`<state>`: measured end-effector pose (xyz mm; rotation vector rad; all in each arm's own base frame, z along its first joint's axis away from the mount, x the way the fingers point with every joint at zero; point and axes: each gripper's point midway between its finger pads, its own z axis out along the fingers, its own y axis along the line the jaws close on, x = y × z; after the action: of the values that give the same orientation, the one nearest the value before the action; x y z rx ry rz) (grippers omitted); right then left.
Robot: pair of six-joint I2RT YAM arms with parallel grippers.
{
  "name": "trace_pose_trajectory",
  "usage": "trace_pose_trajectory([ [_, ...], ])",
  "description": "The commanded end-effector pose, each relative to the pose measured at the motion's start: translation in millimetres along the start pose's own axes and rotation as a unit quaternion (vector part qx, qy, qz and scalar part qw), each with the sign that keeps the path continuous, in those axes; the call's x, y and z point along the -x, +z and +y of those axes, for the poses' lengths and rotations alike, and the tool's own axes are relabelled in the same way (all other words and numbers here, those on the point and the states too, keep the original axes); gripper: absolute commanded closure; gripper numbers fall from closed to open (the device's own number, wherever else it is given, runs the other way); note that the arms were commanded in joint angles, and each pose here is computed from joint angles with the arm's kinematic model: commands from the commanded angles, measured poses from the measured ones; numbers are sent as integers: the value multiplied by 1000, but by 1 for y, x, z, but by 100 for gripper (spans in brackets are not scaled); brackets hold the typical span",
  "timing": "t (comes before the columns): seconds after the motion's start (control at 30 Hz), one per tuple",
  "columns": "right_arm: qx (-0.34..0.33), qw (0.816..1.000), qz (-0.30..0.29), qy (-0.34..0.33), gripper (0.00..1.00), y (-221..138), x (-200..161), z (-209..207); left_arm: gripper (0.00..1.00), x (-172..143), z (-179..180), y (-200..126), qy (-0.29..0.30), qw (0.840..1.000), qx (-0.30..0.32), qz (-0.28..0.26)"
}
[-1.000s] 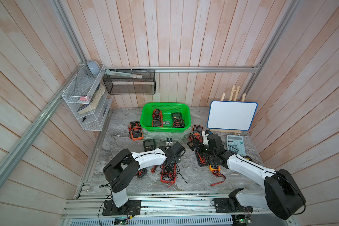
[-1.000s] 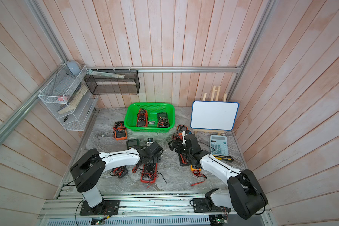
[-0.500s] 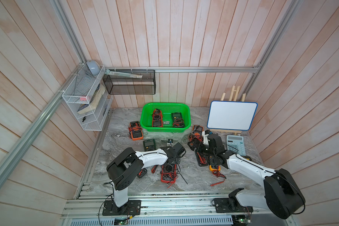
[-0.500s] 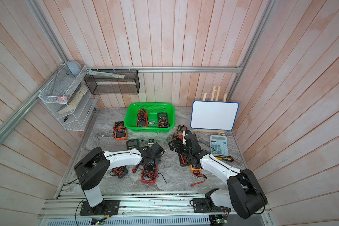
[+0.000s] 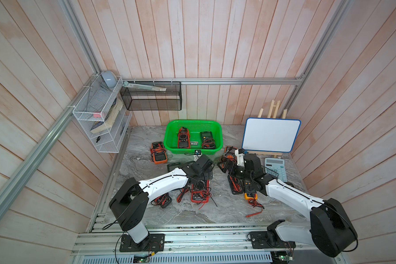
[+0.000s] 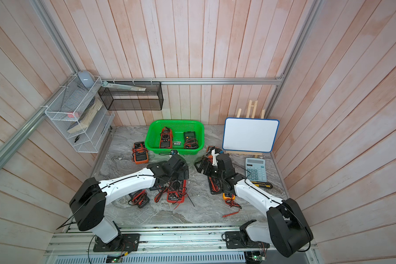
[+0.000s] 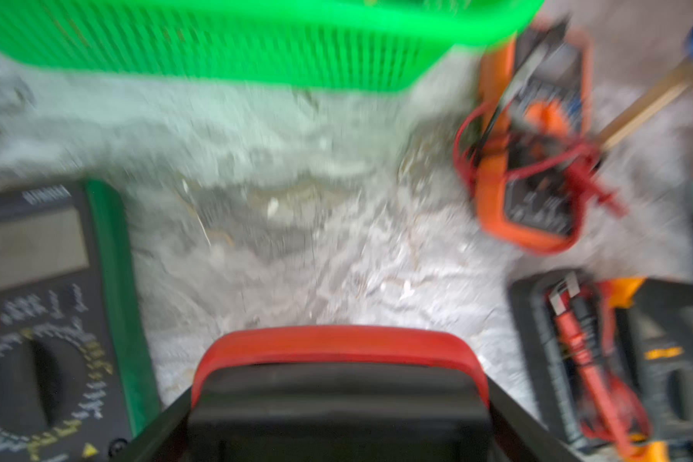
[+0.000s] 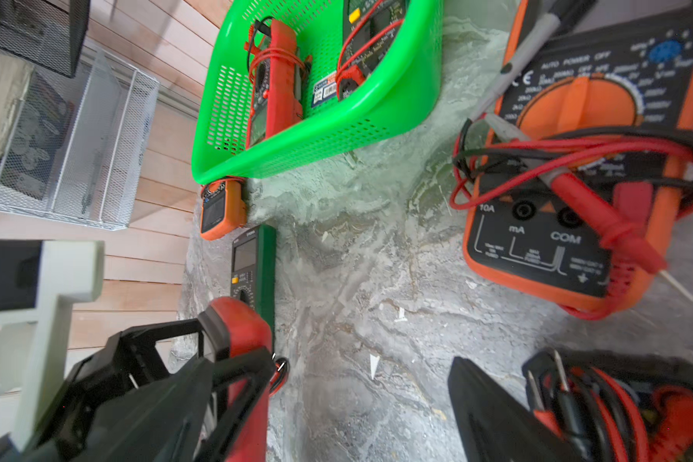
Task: Put the multimeter into the basket
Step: Pick up the multimeter from the center of the board, then place the multimeter in the basket.
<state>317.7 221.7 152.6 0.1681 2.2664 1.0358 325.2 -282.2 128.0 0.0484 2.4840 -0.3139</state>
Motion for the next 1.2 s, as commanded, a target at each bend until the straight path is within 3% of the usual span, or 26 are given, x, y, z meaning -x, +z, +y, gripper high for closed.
trace_pose_trajectory([
  [0.0,42,999,-34,-6,2,-9,27,28,100,49,0,-25,-9,998,-20,-55],
  [0.27,81,994,-70,-22,2,-10,55,52,100,169,14,-60,-9,982,-30,-188],
  [0.57,85,991,-97,-35,2,3,68,51,100,279,5,-58,29,947,-22,-320],
  [0.93,85,991,-102,-31,2,15,60,36,100,324,4,-1,61,916,26,-397],
  [1.17,63,992,-104,-42,2,12,60,30,100,331,11,45,66,912,49,-402],
])
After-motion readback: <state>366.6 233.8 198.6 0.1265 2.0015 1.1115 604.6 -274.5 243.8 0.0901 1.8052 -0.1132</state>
